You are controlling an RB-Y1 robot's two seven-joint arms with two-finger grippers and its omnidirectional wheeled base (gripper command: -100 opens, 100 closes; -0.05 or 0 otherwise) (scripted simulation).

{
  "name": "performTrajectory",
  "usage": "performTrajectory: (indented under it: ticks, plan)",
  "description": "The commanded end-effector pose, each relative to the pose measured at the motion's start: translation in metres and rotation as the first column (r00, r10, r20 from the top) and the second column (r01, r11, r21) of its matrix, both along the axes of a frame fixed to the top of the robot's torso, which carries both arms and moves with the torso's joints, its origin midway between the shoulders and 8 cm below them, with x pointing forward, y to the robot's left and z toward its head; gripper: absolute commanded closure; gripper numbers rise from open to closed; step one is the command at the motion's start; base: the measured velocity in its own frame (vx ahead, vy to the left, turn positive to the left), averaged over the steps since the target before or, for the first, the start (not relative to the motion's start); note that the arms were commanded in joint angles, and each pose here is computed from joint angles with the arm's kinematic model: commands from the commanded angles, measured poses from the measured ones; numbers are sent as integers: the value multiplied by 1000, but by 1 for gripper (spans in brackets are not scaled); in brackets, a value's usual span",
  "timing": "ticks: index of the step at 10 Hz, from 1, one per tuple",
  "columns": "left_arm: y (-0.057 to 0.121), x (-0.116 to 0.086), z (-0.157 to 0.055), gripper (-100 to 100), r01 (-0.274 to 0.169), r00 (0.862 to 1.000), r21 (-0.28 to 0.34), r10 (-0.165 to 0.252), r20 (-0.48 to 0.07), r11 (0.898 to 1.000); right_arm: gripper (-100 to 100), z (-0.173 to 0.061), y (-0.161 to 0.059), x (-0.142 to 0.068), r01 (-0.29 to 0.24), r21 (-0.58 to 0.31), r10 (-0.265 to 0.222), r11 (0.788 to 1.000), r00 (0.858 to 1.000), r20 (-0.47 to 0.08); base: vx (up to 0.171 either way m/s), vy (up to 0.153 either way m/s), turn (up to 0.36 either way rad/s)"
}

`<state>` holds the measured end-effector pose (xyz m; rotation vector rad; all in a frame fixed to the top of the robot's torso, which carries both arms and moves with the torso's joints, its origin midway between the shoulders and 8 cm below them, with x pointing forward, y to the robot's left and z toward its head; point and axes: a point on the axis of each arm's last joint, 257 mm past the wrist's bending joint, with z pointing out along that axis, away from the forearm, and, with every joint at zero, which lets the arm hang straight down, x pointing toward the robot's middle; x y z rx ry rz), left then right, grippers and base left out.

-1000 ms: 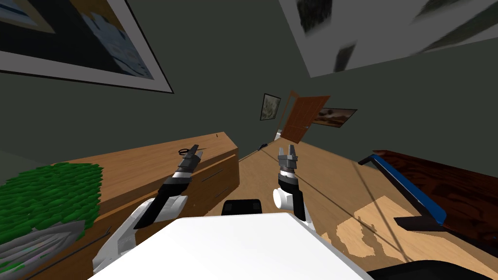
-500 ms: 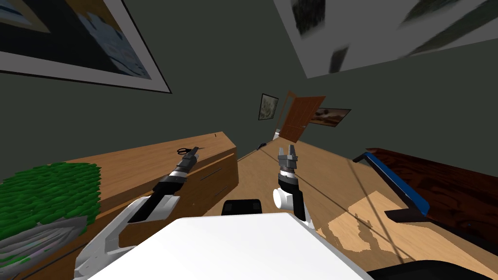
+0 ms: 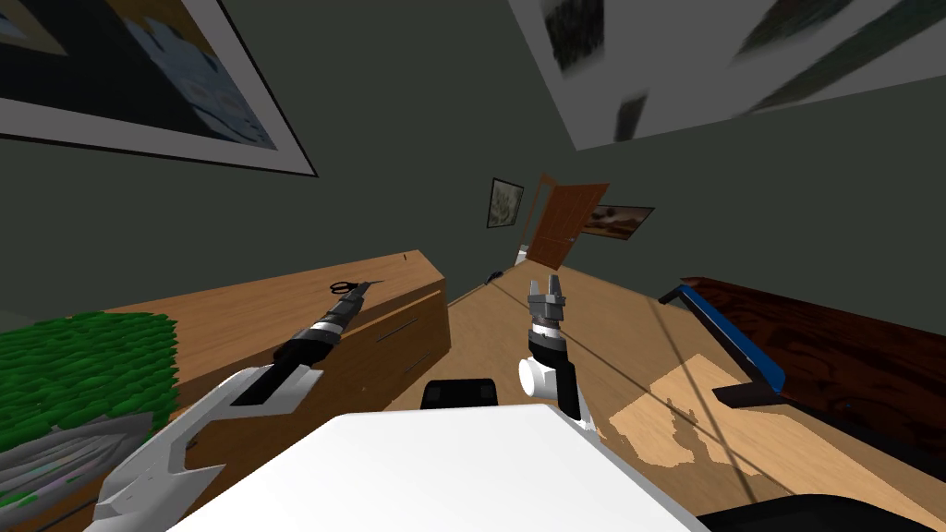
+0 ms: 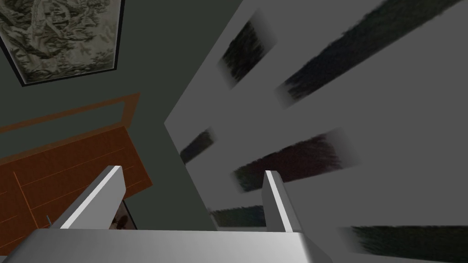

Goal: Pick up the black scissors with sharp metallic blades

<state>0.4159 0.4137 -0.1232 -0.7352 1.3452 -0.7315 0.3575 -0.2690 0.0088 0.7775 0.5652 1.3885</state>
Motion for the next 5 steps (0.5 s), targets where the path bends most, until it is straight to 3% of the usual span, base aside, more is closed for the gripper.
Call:
performTrajectory:
  ticks: [1,2,3,4,5]
  plan:
    - [15,2,-8,-100,-19,999,44,21,-42,999,0,0,0,0,0,0,0,1000,1000,0,-16,-26,-30]
    - [44,2,-20,-100,-69,993,77,77,-93,995,0,0,0,0,0,0,0,1000,1000,0,-13,-33,-62]
    - [47,4,-18,-100,-66,992,100,77,-104,993,0,0,0,0,0,0,0,1000,1000,0,-7,-28,-38]
    - [77,2,-27,-100,-115,981,128,133,-144,985,0,0,0,0,0,0,0,1000,1000,0,-4,-38,-66]
    - [82,3,-26,-100,-117,977,154,141,-159,981,0,0,0,0,0,0,0,1000,1000,0,1,-32,-33]
